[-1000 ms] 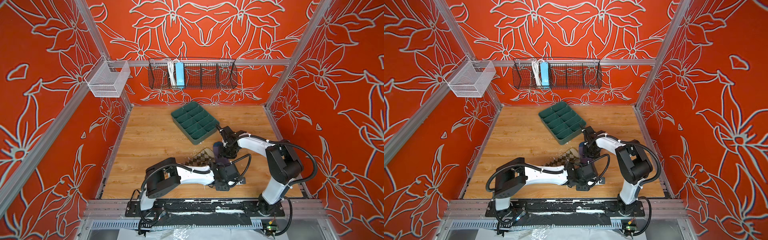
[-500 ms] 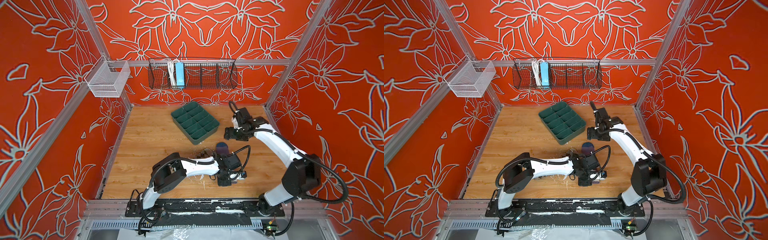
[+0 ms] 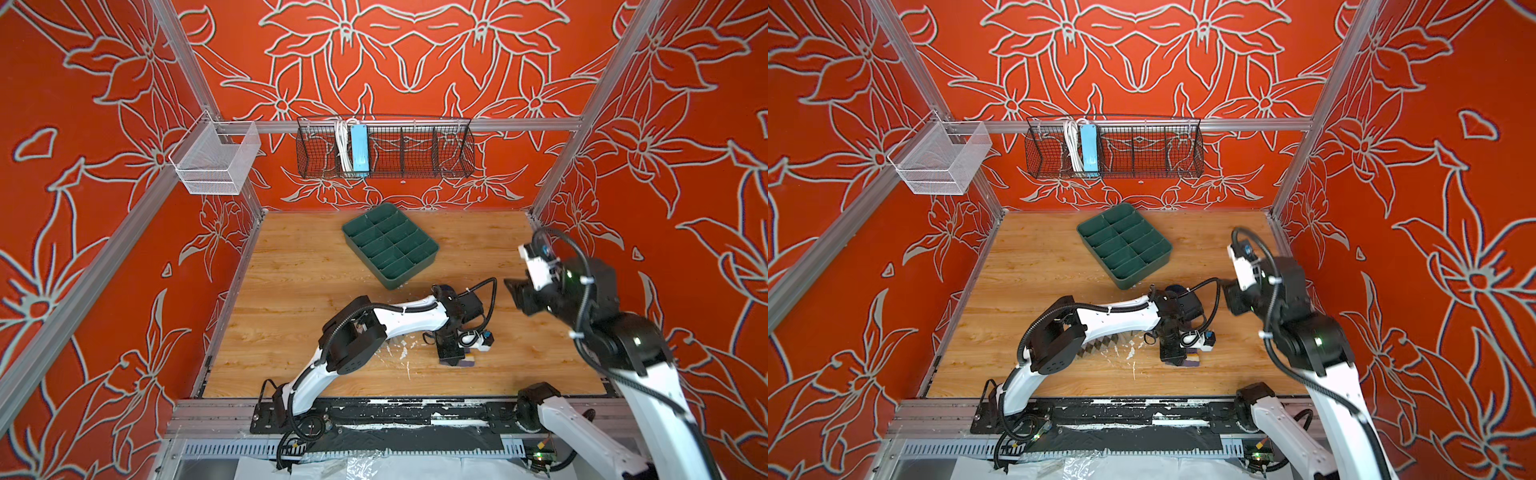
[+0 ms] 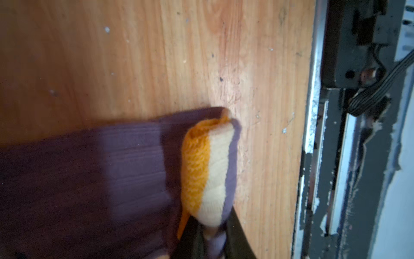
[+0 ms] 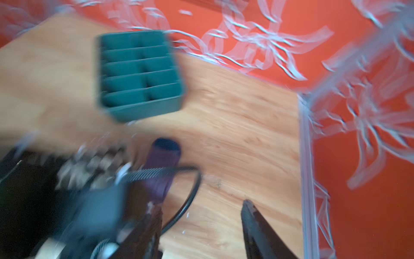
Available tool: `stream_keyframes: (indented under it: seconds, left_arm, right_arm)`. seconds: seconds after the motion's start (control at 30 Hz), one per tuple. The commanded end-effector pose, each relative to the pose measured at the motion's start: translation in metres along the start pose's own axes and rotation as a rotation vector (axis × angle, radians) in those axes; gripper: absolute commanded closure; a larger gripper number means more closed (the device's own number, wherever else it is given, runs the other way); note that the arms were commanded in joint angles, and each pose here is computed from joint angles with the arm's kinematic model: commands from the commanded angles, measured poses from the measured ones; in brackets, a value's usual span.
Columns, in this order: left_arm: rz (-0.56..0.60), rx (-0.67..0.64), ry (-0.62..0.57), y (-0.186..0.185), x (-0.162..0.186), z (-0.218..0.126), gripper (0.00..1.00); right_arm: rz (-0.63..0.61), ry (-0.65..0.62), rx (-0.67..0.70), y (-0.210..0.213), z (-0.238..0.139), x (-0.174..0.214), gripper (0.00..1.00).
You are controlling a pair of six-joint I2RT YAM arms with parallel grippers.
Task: Roll the socks
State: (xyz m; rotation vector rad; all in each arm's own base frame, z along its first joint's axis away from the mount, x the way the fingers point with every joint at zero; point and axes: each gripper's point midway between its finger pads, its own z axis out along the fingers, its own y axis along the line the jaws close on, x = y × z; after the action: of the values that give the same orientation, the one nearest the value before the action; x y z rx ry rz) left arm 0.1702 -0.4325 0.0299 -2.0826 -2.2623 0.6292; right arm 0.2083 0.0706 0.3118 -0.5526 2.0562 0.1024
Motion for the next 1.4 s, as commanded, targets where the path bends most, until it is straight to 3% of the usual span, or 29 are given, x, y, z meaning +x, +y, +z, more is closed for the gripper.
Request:
stream_keyframes:
  seconds: [0.0, 0.2, 0.4, 0.7, 1.07, 1.23, 1.37]
  left_arm:
    - [-0.115, 0.151, 0.254, -0.005, 0.066, 0.047, 0.78]
    - [-0.181, 0.195, 0.252, 0.013, 0.063, 0.051, 0.77]
    - [-0.229, 0.212, 0.214, 0.030, 0.064, 0.053, 0.73]
    - [-0.271, 0.228, 0.182, 0.042, 0.065, 0.050, 0.71]
    - [-0.287, 0.246, 0.166, 0.044, 0.064, 0.049, 0.71]
    - [-0.288, 0.251, 0.160, 0.043, 0.062, 0.049, 0.71]
    - [-0.288, 0.258, 0.153, 0.042, 0.060, 0.046, 0.70]
  right_arm:
    - [-0.335, -0.076, -0.300, 0.060, -0.010, 0.030, 0.43]
    - [-0.448, 0.168, -0.440, 0.081, 0.020, 0.101, 0.45]
    - [-0.735, 0.315, -0.500, 0.104, 0.046, 0.148, 0.39]
    - [-1.023, 0.292, -0.448, 0.135, 0.086, 0.174, 0.37]
    - [-1.137, 0.410, -0.418, 0.141, 0.116, 0.219, 0.53]
    - [-1.166, 0.452, -0.369, 0.136, 0.127, 0.223, 0.69]
    - [-1.173, 0.490, -0.357, 0.135, 0.134, 0.229, 0.72]
